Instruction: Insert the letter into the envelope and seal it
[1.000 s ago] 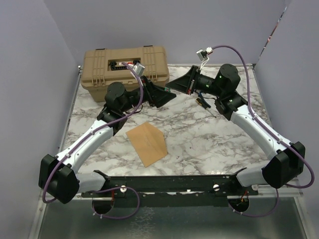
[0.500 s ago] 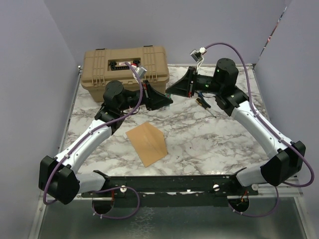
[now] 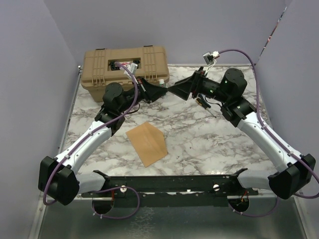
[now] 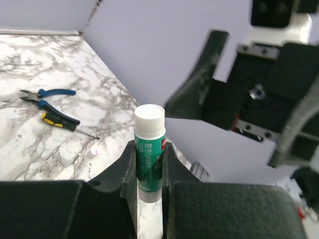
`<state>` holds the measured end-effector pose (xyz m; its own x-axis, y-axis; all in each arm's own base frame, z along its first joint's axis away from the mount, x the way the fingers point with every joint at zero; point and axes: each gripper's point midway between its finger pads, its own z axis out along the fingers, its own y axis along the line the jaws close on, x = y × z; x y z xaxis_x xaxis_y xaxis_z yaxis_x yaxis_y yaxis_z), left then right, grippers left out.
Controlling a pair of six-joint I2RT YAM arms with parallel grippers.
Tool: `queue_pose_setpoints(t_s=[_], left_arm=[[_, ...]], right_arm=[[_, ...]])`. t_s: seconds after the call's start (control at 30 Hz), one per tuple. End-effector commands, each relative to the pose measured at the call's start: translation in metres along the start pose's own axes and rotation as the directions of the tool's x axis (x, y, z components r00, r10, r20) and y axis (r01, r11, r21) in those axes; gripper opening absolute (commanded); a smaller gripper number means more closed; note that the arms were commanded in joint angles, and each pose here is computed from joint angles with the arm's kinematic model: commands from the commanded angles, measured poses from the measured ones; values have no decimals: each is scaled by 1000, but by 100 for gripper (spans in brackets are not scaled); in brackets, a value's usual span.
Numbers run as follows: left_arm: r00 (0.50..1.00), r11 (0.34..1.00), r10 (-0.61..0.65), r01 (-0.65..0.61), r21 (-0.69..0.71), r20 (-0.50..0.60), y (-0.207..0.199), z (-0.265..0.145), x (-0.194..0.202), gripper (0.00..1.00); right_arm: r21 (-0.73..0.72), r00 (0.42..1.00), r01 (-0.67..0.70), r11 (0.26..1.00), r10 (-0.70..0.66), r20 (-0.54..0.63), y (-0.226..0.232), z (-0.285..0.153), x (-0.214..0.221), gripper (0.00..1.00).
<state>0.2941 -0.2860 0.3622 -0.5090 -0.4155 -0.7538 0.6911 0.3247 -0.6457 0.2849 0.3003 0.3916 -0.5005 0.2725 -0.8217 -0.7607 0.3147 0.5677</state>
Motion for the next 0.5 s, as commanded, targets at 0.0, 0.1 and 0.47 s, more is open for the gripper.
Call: queue_pose_setpoints(t_s=[0.0,0.1,0.47], left_arm=[[963,989,-90,117,-92,254,11,-1,-47,0],[943,984,-125,158,-83,310,6,-1,-62,0],[931,977,-196,214,-25,309,-11,-2,-69,0]], right_arm=[[125,994,46,991,-57,91,-11,6,-13,91],[197,996,88,977,-91,5,-20,16,6,86],[174,995,101,979,-100,-16,-17,44,3,54]])
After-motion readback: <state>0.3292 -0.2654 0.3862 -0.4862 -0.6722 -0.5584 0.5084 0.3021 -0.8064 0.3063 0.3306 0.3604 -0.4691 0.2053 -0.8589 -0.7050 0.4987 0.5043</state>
